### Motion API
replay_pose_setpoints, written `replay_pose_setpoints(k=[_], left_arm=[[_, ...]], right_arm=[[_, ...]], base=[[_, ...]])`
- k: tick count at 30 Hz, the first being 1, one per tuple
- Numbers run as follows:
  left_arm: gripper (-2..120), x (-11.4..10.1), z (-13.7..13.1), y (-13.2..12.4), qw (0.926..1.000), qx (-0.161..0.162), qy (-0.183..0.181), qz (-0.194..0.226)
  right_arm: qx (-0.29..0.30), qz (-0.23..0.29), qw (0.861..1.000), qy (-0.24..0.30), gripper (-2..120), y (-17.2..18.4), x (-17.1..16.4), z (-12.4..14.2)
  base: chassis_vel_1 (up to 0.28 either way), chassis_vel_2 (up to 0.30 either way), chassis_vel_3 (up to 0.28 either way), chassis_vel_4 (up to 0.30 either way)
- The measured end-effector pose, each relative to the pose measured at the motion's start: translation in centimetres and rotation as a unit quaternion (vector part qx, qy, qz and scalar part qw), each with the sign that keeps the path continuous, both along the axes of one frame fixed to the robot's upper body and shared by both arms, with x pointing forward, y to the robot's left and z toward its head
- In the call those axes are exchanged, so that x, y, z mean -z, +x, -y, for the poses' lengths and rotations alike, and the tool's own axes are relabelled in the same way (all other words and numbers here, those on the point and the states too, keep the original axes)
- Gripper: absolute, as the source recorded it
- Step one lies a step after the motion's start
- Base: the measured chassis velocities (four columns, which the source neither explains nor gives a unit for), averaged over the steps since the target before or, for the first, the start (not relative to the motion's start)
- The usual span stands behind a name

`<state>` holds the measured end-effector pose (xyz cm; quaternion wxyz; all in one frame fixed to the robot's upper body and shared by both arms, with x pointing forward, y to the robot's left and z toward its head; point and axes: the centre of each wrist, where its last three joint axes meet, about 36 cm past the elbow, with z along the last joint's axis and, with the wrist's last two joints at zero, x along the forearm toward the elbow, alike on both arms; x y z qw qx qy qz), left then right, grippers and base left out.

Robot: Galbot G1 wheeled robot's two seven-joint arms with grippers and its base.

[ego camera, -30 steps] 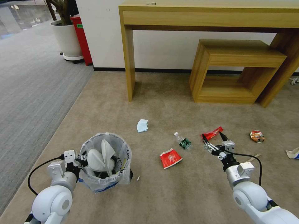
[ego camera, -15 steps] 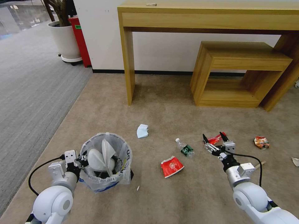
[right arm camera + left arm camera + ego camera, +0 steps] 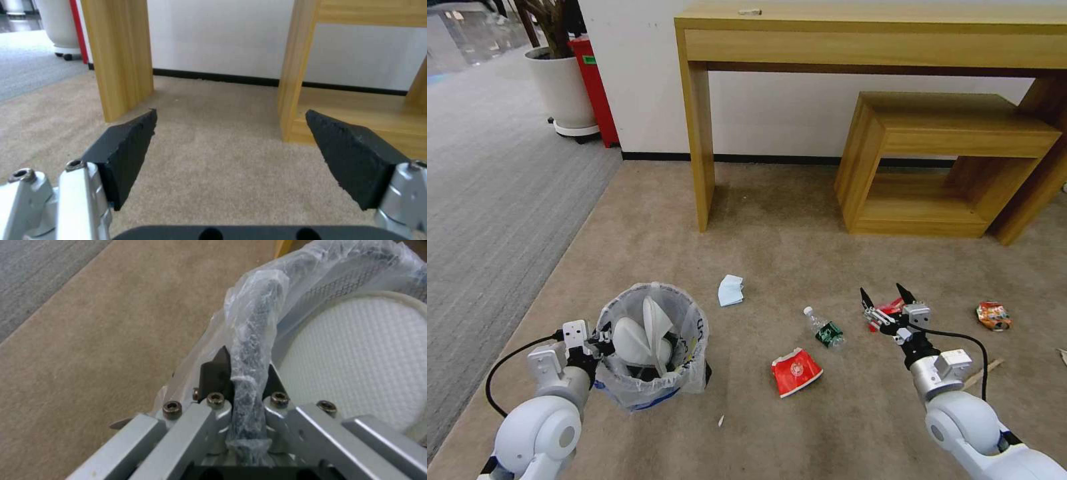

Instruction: Pick up the trash bin and place the garbage on the floor into it.

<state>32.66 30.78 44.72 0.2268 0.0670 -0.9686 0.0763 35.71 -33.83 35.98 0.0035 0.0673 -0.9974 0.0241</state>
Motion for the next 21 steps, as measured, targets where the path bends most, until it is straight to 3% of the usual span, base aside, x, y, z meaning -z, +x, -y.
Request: replay_pose_setpoints(k=[12, 21], left_arm=[[2, -3.1, -0.1, 0.0, 0.9996, 0.0, -0.02, 0.018], [2, -4.3, -0.3, 0.1, 0.9991, -0.004, -0.029, 0.03]], right_arm=[[-0.001, -0.008, 1.0, 0.001, 92, -0.1, 0.2, -0.4], [-0.003, -0.01, 1.0, 0.0, 94, -0.1, 0.2, -0.4]], base=[[-0.014, 0.015, 0.02, -0.019], [0.0, 0.0, 0.0, 0.0]])
